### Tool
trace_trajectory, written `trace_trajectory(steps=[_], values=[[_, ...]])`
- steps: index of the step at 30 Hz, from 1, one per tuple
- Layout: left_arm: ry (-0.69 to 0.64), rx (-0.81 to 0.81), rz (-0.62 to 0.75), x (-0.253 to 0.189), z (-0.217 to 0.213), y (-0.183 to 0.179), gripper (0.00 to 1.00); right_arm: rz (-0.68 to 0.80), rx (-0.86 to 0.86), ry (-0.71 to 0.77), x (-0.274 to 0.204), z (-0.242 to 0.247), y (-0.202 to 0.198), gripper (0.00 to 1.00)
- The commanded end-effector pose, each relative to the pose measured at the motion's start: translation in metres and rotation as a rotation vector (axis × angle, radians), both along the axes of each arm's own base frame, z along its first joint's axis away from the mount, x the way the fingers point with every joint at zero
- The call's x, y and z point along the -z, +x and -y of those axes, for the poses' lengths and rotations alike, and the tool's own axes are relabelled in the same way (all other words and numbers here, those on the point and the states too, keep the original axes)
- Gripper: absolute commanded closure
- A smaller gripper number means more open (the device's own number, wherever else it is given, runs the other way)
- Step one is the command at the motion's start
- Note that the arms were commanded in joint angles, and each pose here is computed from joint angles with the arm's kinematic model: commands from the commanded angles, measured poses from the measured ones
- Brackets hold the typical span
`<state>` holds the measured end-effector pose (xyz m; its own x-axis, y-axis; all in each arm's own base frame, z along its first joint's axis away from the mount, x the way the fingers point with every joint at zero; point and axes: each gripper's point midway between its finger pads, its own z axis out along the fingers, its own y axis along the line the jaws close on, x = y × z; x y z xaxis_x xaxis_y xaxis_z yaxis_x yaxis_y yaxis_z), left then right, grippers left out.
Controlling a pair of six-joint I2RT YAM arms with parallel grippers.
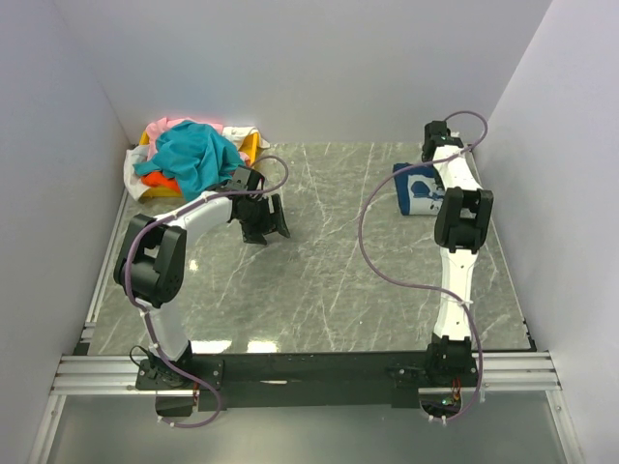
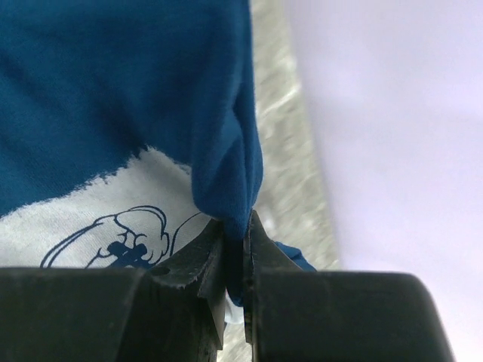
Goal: Fold and stack the t-shirts
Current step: Neatly place the folded tshirt to the corner
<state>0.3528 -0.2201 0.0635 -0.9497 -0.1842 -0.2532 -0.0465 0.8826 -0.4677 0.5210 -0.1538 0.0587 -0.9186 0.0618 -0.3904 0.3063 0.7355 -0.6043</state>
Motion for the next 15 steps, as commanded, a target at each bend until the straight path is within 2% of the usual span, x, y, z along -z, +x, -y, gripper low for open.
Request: trace_trajectory(steps=[1,10,14,15], values=[[0.002,-0.007,0.034,-0.013,-0.002,0.002,0.21,0.147,0.053,-0.132,-0.039,0.026,0.025,1.0],[0.006,-0.005,0.032,-0.011,-0.002,0.004,0.21,0.225,0.106,-0.202,-0.06,0.038,0.03,0.98],[0.007,-0.007,0.036,-0.012,-0.003,0.003,0.21,0.248,0.125,-0.189,-0.061,0.037,0.029,0.68],[0.009,-0.008,0.038,-0.011,-0.003,0.003,0.21,0.242,0.128,-0.185,-0.058,0.037,0.026,0.66]])
